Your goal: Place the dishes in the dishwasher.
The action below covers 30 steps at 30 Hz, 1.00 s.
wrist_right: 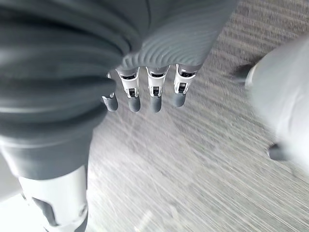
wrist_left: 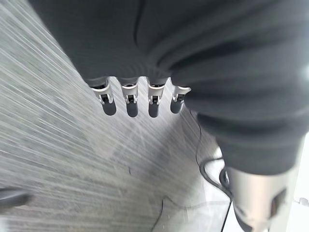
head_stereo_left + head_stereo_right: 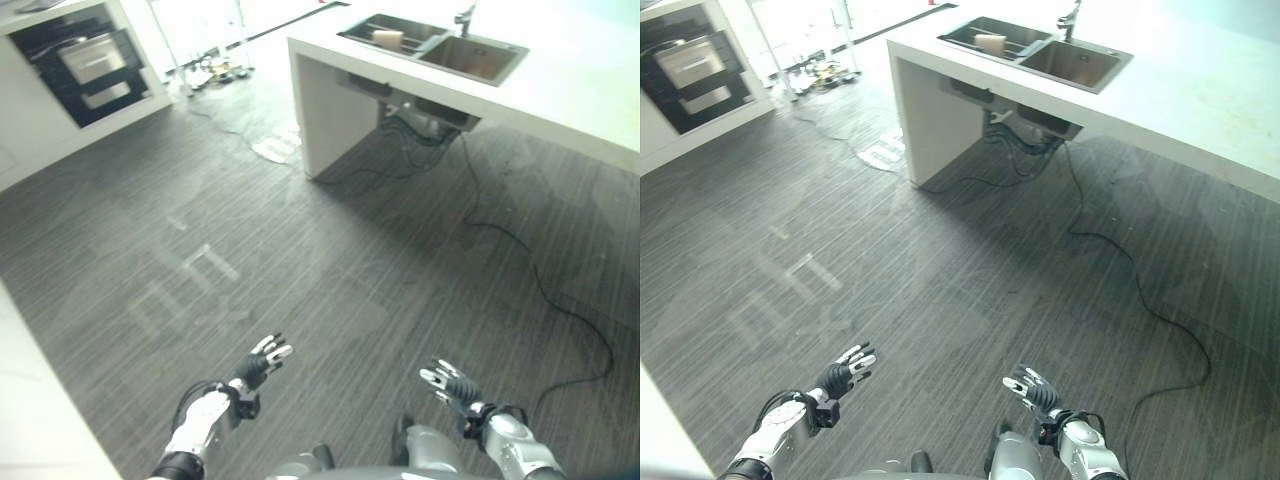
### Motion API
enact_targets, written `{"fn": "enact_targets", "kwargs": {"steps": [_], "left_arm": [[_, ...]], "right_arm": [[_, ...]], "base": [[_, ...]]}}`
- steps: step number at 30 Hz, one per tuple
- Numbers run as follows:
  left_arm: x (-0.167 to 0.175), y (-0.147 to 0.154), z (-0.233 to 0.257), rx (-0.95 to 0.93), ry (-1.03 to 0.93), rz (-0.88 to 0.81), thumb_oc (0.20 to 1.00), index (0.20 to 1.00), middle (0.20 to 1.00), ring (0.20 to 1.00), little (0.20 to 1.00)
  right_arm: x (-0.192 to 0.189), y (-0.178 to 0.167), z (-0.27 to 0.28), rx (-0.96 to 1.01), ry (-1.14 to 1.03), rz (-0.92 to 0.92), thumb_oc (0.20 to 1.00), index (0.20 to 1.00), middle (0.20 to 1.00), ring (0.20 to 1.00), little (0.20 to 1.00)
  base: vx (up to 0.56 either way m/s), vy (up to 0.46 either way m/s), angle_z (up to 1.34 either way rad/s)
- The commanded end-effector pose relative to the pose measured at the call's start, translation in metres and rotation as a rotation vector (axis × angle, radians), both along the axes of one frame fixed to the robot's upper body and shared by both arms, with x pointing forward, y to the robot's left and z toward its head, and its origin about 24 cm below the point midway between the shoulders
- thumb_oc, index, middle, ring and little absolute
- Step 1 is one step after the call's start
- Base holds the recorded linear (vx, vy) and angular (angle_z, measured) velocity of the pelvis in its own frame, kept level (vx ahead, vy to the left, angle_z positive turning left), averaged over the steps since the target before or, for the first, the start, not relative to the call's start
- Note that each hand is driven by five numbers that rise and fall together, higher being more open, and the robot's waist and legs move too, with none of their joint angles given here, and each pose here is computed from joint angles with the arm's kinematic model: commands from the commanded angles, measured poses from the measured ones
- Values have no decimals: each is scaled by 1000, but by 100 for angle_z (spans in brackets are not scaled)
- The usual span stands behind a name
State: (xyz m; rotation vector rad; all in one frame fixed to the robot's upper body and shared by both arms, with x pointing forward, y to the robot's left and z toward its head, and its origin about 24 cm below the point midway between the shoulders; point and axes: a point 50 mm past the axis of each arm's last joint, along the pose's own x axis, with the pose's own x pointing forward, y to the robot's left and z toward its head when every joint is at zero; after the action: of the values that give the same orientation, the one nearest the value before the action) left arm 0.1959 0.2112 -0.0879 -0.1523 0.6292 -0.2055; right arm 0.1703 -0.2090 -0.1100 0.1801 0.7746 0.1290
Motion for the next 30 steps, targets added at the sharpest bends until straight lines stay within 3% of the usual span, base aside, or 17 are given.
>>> {"fn": "enact_targets", "kwargs": {"steps": [1,6,11,14,19,25,30], "left_arm": [[4,0,9,22,-60,-37,1000,1000,1000,1000,1000],[-3,-7,1,23,-24,-66,1000,1000,1000,1000,1000],[-11,-13,-9,-9,-5,16,1000,1000,1000,1000,1000],[-2,-16,-4,-42,-18,14,1000,1000,1000,1000,1000],[-4,-25,4,-98,-67,23,1000,1000,1000,1000,1000],[-10,-14,0,-62,-38,40,1000,1000,1000,1000,1000],[-8,-5,3,-1,-38,-9,1000,1000,1000,1000,1000]], "right_arm": [[7,-4,7,14,-45,-12,1000,1000,1000,1000,1000],[9,-5,7,11,-33,-36,1000,1000,1000,1000,1000],[17,-14,11,-39,-29,64,1000,1000,1000,1000,1000],[17,-24,14,-69,-39,62,1000,1000,1000,1000,1000],[10,-17,8,-80,-24,52,1000,1000,1000,1000,1000],[-1,-18,-2,-82,25,31,1000,1000,1000,1000,1000],[-10,-13,-6,-81,39,-33,1000,1000,1000,1000,1000]], "base": [[554,-112,-3],[516,-120,22],[490,-80,-23],[402,-26,-36],[703,337,-48],[526,377,-54],[313,299,34]]}}
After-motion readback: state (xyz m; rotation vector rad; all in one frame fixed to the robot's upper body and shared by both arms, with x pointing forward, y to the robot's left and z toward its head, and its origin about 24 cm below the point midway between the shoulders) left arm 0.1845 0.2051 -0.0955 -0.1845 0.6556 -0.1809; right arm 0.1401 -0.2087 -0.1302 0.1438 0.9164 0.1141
